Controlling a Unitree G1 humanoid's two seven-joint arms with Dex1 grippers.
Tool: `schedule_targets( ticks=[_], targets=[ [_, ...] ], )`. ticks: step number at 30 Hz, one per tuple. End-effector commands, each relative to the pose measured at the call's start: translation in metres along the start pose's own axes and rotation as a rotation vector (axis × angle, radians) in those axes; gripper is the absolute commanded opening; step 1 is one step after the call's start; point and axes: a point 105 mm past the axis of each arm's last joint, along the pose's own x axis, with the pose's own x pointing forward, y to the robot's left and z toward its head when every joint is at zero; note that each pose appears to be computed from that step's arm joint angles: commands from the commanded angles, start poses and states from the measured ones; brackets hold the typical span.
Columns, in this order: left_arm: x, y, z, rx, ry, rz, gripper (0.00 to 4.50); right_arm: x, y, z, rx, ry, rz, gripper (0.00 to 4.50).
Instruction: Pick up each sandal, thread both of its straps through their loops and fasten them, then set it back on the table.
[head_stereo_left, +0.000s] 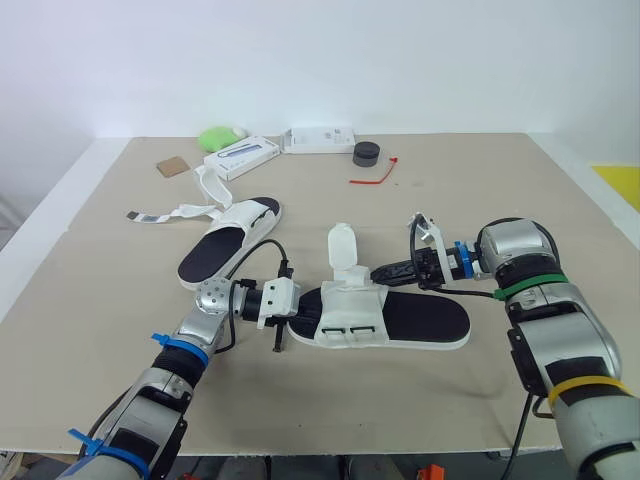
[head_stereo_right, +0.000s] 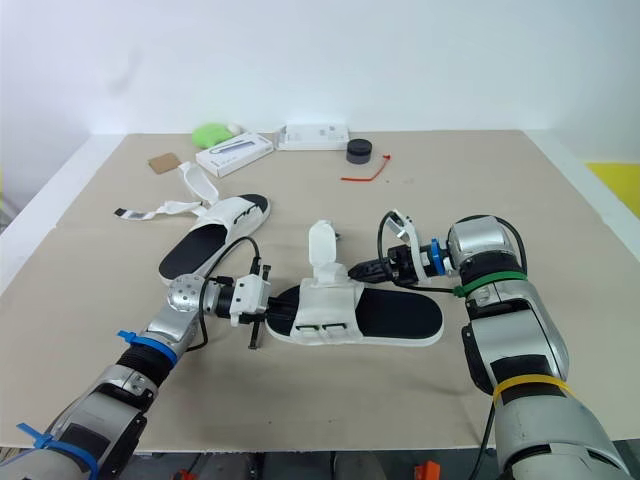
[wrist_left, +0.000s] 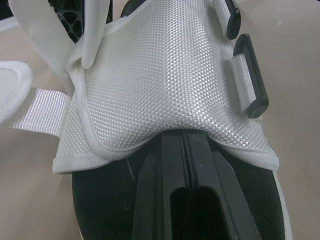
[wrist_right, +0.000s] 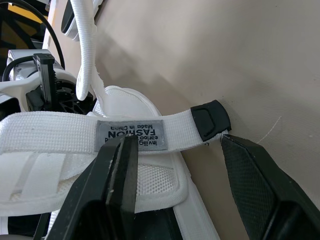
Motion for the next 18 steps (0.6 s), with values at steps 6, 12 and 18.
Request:
schedule_targets(
  ticks=[6, 12, 18],
  targets=[
    [0.0, -0.042, -0.049, -0.182, 0.165, -0.102, 0.0, 0.014, 0.011, 0.01, -0.029, -0.011, 0.044, 2.86],
    [0.001, -0.04, -0.048, -0.178, 0.163, -0.096, 0.0, 0.019, 0.018, 0.018, -0.035, -0.038, 0.063, 2.86],
    [0.001, -0.041, -0.049, -0.179, 0.164, -0.097, 0.0, 0.018, 0.018, 0.022, -0.039, -0.056, 0.062, 2.86]
  ],
)
